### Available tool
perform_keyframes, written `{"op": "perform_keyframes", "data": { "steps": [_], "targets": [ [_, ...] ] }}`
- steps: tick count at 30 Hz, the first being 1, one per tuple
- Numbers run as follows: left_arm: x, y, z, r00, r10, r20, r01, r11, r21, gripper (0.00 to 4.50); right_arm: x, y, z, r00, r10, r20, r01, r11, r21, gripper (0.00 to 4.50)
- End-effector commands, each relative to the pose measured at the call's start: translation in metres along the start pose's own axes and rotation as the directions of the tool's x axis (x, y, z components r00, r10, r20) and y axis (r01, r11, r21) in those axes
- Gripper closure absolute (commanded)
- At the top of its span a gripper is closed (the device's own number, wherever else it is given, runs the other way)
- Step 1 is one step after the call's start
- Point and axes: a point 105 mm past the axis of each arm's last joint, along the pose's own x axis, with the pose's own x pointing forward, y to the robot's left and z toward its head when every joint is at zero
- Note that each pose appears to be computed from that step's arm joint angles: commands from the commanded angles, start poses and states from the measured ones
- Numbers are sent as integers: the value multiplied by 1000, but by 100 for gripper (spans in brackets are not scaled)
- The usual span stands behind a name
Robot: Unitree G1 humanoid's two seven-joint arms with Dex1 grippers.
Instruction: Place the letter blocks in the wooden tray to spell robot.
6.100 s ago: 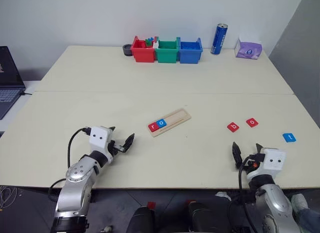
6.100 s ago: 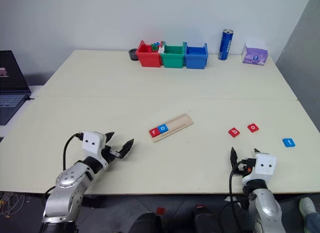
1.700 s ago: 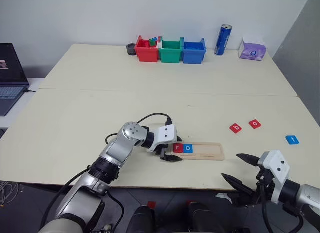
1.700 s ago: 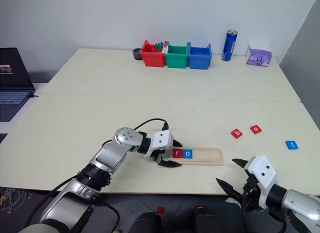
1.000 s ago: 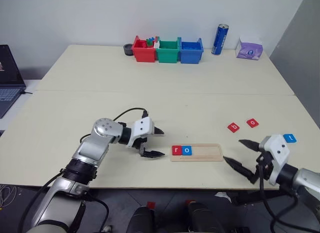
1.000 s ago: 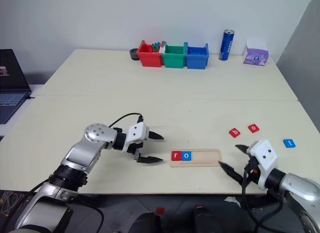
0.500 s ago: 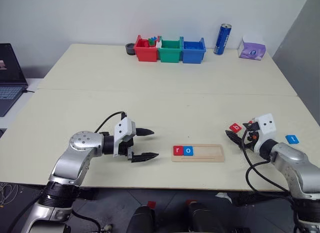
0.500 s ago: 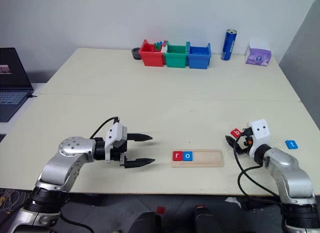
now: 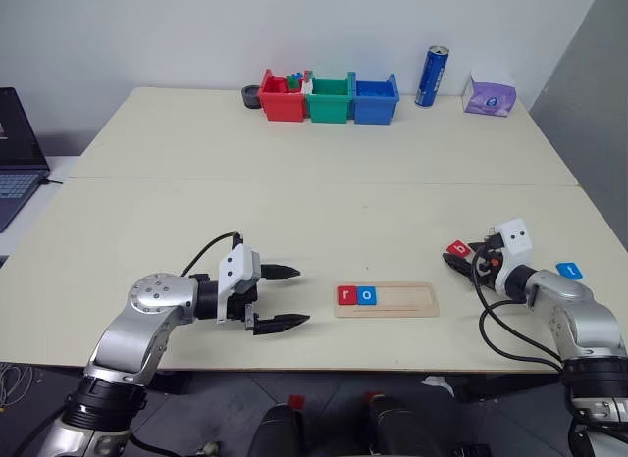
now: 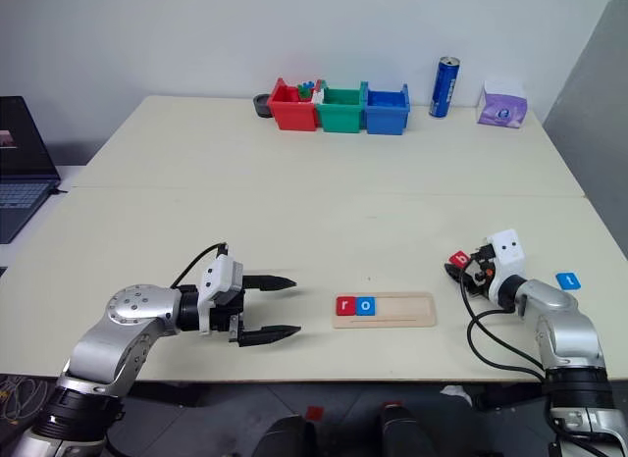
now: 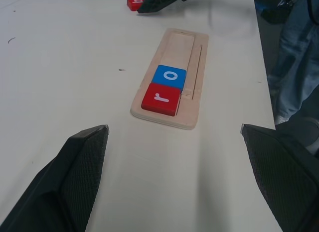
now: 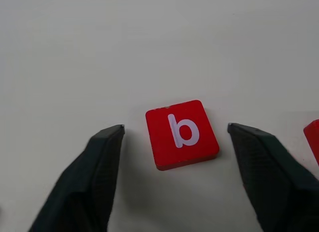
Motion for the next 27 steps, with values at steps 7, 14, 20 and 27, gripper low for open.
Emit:
{"op": "perform_keyframes", "data": {
  "steps": [7,14,20,27],
  "targets": [
    [-4,0,13,1000,6,26,-8,996,84,0,-18,7,6,998,-44,49,47,997,-58,304],
    [3,-1,22,999,-1,53,-4,997,83,0,-67,42,-10,970,-236,60,234,971,42,304],
    [7,0,25,999,-22,43,18,996,93,0,-83,74,-36,920,-391,-22,390,911,135,304],
    [8,3,25,999,-29,32,25,994,105,0,-80,79,-53,873,-479,-92,486,842,233,304]
  ]
}}
